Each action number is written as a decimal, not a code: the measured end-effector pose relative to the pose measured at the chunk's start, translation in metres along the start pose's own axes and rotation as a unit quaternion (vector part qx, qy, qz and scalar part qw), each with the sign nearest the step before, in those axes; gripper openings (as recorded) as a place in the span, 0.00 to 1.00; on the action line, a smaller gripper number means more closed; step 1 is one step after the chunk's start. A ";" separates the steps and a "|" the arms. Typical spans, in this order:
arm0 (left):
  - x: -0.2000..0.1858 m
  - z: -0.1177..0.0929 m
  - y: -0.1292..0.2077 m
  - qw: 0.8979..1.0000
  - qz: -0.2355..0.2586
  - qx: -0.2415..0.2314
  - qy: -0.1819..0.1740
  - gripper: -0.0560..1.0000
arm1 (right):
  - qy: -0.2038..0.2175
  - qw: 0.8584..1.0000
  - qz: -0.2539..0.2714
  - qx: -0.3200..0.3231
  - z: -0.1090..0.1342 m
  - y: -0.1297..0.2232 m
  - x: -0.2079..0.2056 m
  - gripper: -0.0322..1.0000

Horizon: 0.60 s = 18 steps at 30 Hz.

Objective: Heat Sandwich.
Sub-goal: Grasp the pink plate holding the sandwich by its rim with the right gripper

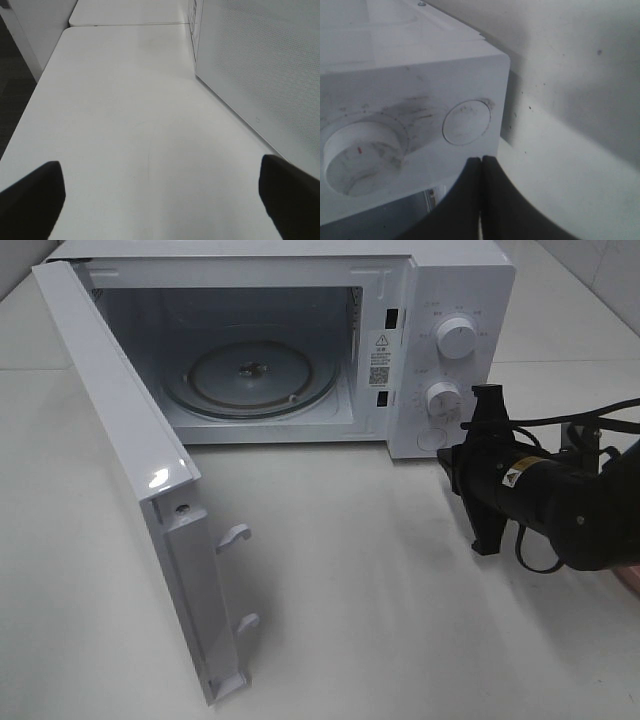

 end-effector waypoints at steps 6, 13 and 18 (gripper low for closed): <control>0.000 0.000 0.000 1.000 0.000 0.000 0.000 0.99 | 0.032 0.999 0.026 -0.029 -0.002 0.005 -0.023 0.04; 0.000 0.000 0.000 1.000 0.000 0.000 0.000 0.99 | 0.074 0.992 0.051 -0.084 0.000 0.008 -0.046 0.04; 0.000 0.000 0.000 1.000 0.000 0.000 0.000 0.99 | 0.093 0.978 0.073 -0.173 0.003 0.010 -0.063 0.05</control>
Point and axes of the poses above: a point on each arm's last joint axis where the gripper is mounted, x pointing out along that axis toward the gripper, z along the wrist's bending axis when the last joint is at zero, y = z × x, the point moved 9 cm from there along x, pointing out along that axis toward the gripper, and after that the axes turned 8 degrees about -x, right-handed, at the moved point
